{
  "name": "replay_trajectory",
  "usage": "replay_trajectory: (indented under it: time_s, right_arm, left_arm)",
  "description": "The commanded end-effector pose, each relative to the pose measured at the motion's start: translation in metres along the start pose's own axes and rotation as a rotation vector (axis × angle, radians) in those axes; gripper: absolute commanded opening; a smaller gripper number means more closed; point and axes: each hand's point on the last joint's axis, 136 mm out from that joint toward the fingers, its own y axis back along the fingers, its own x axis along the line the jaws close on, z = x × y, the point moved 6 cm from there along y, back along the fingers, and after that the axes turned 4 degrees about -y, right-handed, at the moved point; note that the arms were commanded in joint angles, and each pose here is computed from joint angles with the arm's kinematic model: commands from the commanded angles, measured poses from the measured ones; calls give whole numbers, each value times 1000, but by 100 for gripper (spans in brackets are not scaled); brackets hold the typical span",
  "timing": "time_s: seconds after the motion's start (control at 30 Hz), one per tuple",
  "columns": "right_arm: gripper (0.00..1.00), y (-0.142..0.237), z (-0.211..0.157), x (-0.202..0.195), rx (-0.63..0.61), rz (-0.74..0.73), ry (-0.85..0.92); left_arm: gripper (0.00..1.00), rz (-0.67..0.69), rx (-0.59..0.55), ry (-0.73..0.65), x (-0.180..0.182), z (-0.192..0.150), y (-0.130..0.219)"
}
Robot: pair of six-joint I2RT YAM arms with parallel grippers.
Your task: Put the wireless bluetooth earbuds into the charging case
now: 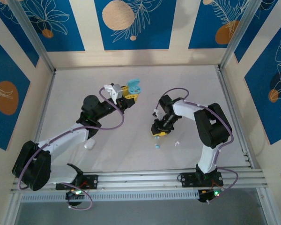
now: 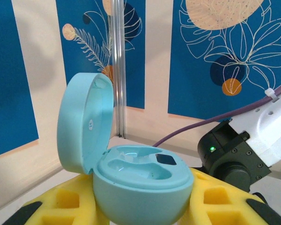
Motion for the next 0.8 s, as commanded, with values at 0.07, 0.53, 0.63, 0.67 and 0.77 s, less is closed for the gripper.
replay_trajectory:
  time_s: [0.07, 0.53, 0.63, 0.67, 0.77]
  right_arm:
    - [38, -1, -23, 4, 57, 36, -3]
    - [38, 8, -21, 18, 4, 115, 4]
    - [38, 7, -20, 21, 2, 123, 10]
    - [38, 7, -19, 22, 1, 122, 12]
    - [38, 12, -17, 23, -22, 99, 12]
  left_arm:
    - [30, 3, -16, -22, -4, 5, 3]
    - [29, 19, -29, -23, -3, 7, 6]
    - [29, 20, -30, -24, -3, 7, 6]
    - [29, 21, -28, -25, -3, 7, 6]
    - [29, 22, -30, -25, -3, 8, 6]
